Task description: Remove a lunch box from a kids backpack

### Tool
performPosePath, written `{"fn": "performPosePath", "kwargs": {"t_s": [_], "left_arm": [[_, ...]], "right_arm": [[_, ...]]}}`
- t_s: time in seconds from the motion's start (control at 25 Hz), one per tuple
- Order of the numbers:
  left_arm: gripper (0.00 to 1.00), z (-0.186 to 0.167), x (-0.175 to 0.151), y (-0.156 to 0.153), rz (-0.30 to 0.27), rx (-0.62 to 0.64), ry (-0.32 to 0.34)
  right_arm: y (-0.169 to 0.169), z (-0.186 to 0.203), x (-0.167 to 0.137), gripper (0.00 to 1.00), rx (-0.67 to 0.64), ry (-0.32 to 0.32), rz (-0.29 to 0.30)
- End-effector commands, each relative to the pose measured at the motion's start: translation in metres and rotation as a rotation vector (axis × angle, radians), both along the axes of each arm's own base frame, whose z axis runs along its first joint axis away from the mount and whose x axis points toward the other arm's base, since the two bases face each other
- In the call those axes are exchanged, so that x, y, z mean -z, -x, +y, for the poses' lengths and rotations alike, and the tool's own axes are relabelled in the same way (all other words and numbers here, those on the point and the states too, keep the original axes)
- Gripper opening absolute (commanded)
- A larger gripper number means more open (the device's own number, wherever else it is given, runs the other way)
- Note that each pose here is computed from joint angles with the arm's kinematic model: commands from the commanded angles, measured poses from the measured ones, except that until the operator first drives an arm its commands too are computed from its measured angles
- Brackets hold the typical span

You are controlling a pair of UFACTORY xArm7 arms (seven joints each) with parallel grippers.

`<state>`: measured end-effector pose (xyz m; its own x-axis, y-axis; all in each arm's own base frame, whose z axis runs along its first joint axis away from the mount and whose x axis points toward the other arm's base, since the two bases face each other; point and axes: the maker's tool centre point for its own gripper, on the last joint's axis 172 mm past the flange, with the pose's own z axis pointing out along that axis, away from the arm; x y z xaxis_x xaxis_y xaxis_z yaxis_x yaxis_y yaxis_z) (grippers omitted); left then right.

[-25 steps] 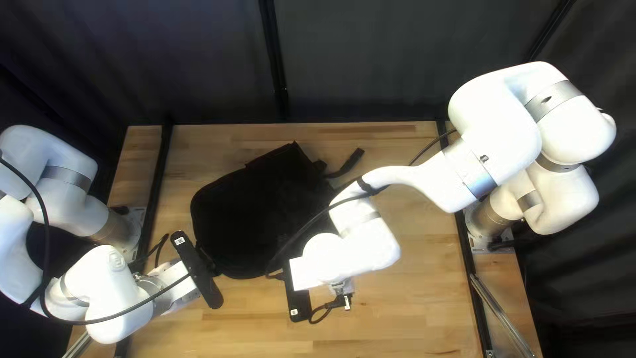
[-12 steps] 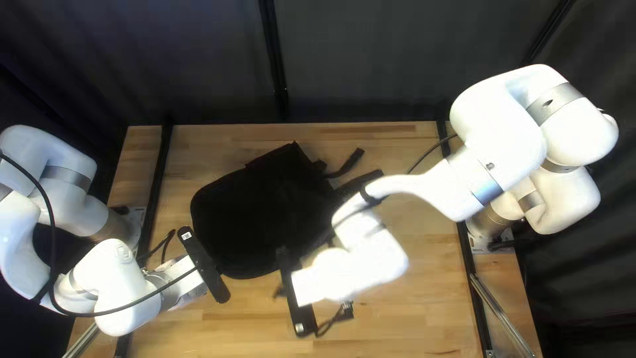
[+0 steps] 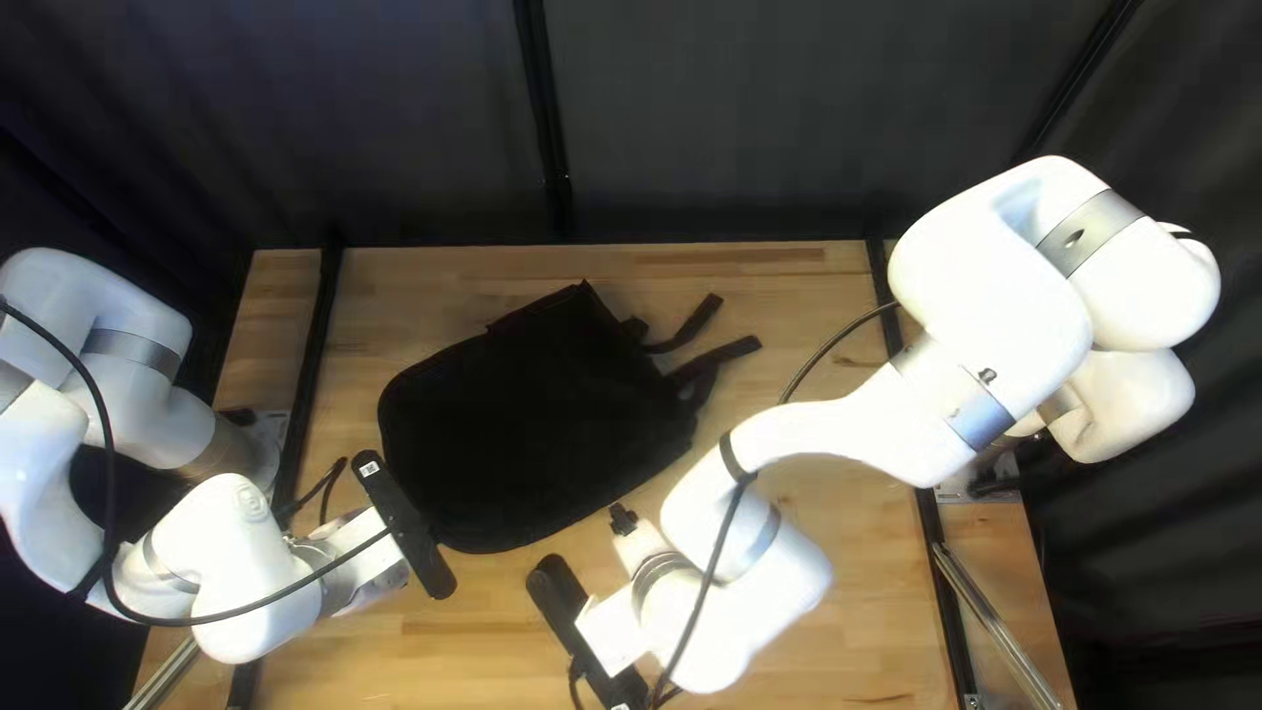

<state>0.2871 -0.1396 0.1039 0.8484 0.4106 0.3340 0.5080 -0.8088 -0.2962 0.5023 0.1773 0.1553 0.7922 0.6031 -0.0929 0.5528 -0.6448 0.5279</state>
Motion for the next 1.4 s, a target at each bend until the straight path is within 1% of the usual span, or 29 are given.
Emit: {"fn": "performPosePath", "kwargs": {"t_s": [0.04,0.16,0.2,0.36,0.52,0.72,0.84,1.04,1.2,1.32,1.4], "left_arm": [[0.0,-0.002,-0.005,-0.001,0.002,0.005,-0.005],[0.0,-0.002,-0.006,-0.001,0.003,0.006,-0.007],[0.0,-0.002,-0.005,-0.001,0.003,0.006,-0.007],[0.0,-0.001,-0.003,0.001,0.005,0.003,-0.005],[0.0,-0.001,-0.004,0.001,0.006,0.001,-0.004],[0.0,0.0,-0.004,0.002,0.006,0.002,-0.004],[0.0,0.0,-0.003,0.002,0.005,0.004,-0.004],[0.0,0.0,-0.002,0.001,0.004,0.004,-0.003],[0.0,0.0,-0.001,0.001,0.002,0.003,-0.002],[0.0,0.0,-0.002,0.0,0.0,0.004,-0.003],[0.0,-0.001,-0.002,0.0,0.0,0.004,-0.003]], "right_arm": [[-0.032,-0.003,0.011,1.0,-0.079,0.077,-0.048],[-0.06,-0.013,0.017,1.0,-0.135,0.091,-0.078],[-0.07,-0.018,0.018,1.0,-0.167,0.096,-0.097],[-0.09,-0.035,0.019,1.0,-0.245,0.101,-0.146],[-0.124,-0.055,0.013,1.0,-0.308,0.088,-0.188],[-0.154,-0.064,0.012,1.0,-0.338,0.059,-0.212],[-0.161,-0.066,0.02,1.0,-0.339,0.035,-0.221],[-0.16,-0.06,0.026,1.0,-0.337,-0.001,-0.24],[-0.157,-0.057,0.023,1.0,-0.331,-0.013,-0.25],[-0.159,-0.059,0.027,1.0,-0.325,-0.024,-0.257],[-0.161,-0.059,0.036,1.0,-0.319,-0.034,-0.26]]}}
